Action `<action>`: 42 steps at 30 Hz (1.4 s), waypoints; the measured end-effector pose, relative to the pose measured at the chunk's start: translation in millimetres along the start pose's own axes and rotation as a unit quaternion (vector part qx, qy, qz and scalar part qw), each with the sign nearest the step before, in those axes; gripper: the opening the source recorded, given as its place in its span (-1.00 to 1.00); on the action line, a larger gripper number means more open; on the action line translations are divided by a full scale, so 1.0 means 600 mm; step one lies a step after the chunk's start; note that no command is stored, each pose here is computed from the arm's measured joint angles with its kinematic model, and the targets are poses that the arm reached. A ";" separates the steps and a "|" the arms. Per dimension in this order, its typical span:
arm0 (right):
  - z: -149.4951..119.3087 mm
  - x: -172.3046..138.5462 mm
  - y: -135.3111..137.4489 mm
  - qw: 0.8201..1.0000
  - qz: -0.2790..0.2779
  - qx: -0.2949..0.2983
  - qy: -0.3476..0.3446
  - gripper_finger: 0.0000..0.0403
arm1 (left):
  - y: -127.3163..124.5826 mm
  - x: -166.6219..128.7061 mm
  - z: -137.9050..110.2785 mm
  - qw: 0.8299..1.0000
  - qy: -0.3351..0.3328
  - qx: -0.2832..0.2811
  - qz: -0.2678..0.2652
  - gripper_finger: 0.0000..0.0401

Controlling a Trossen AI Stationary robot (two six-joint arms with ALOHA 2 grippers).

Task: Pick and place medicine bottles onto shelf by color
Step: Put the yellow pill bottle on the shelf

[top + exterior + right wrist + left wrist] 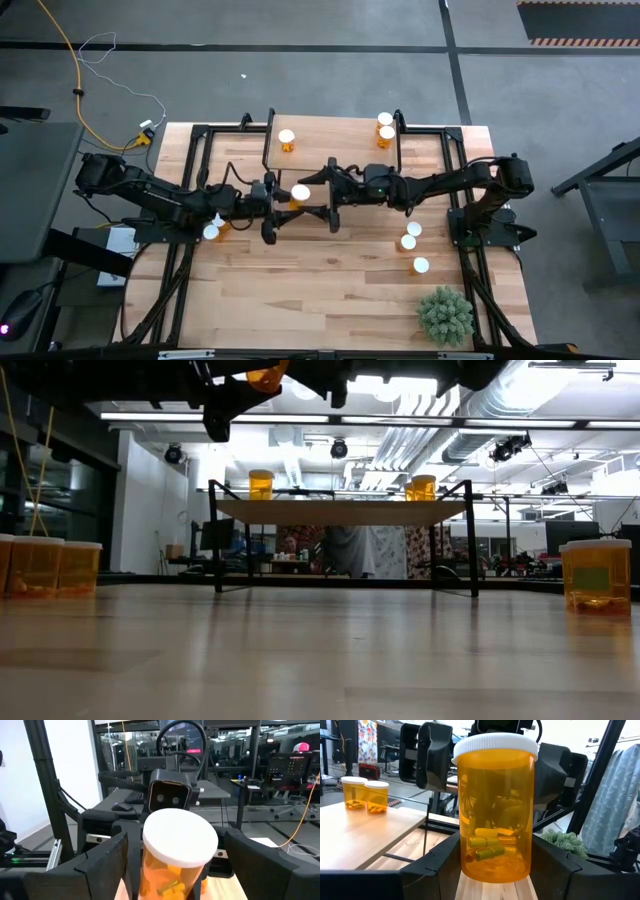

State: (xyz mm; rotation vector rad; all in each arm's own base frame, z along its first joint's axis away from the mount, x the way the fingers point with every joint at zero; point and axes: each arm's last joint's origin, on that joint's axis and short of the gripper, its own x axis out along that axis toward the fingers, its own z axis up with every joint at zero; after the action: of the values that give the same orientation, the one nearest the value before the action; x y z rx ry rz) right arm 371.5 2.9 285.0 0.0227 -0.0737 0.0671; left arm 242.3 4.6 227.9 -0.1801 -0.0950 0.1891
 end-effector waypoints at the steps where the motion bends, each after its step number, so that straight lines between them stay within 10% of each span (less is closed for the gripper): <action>1: 0.001 0.000 0.000 1.000 -0.001 0.002 -0.001 0.59 | 0.000 0.000 0.000 1.000 -0.001 0.000 0.000 -0.07; 42: -0.001 0.000 -0.005 0.997 -0.034 0.072 0.007 0.27 | 0.004 0.043 0.001 1.000 0.001 0.012 0.026 -0.07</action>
State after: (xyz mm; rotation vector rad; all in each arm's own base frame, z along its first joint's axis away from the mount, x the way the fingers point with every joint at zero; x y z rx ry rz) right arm 372.0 0.1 284.2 0.1679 -0.0544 0.0046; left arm 266.8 11.8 229.8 -0.1596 -0.0851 0.2422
